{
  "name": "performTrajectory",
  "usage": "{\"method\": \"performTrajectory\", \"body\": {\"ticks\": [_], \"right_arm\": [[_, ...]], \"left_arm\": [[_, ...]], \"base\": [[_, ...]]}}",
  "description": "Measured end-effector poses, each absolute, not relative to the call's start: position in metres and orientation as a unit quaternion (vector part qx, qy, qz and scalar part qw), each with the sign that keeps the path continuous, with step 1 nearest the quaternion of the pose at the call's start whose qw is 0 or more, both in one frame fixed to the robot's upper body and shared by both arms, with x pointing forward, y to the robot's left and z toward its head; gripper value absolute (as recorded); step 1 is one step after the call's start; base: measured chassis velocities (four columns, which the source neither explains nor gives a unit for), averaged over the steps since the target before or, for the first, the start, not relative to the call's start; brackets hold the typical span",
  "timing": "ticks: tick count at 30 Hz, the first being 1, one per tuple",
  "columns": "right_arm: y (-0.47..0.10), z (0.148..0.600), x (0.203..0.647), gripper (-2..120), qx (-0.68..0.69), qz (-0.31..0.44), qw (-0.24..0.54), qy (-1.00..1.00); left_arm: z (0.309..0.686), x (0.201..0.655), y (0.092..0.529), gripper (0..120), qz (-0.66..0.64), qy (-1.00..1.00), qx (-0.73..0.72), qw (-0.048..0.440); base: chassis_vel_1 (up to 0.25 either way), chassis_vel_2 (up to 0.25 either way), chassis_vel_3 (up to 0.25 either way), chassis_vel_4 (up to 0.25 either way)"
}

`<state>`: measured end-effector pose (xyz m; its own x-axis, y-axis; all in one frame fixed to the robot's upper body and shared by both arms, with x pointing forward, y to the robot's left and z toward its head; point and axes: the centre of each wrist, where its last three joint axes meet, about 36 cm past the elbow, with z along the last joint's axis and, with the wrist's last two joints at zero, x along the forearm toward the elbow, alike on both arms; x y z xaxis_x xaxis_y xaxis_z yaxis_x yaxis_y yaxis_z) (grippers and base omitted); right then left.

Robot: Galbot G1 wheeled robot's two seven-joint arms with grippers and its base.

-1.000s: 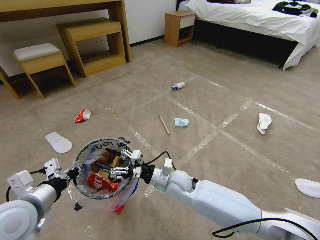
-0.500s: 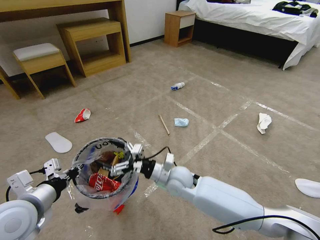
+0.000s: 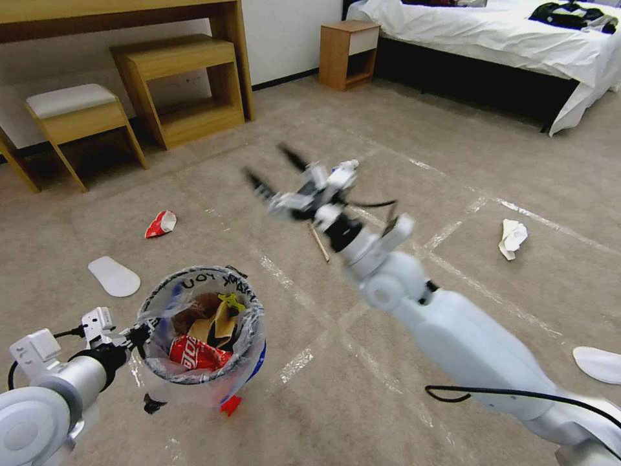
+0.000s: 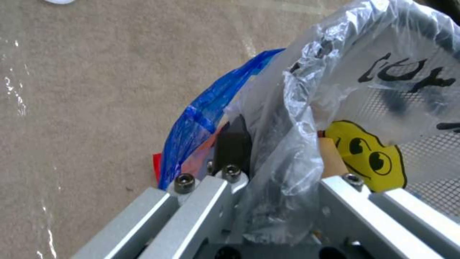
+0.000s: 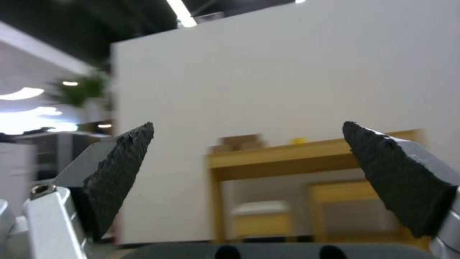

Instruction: Pick up the trash bin and place the garbage on the floor into it.

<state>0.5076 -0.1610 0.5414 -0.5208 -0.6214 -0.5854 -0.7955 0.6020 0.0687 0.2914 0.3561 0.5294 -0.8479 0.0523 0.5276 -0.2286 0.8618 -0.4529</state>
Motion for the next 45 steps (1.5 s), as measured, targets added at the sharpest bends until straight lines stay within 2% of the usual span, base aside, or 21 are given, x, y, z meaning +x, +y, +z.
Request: {"method": "performTrajectory", "body": {"ticks": [5, 17, 34, 45], "right_arm": [[-0.212, 0.513, 0.499, 100, -0.297, 0.125, 0.267, 0.908], [-0.274, 0.450, 0.447, 100, -0.063, 0.045, 0.245, 0.966], [-0.275, 0.390, 0.393, 100, 0.019, 0.000, 0.255, 0.967], [-0.263, 0.368, 0.373, 100, 0.016, 0.011, 0.252, 0.967]], "left_arm": [[0.533, 0.289, 0.353, 0, 0.264, -0.924, 0.048, 0.272], [0.537, 0.284, 0.353, 0, 0.273, -0.922, 0.058, 0.269], [0.533, 0.272, 0.355, 0, 0.290, -0.914, 0.095, 0.269], [0.530, 0.267, 0.346, 0, 0.293, -0.914, 0.088, 0.267]], "base": [[0.000, 0.000, 0.000, 0.000], [0.000, 0.000, 0.000, 0.000], [0.000, 0.000, 0.000, 0.000], [0.000, 0.000, 0.000, 0.000]]}}
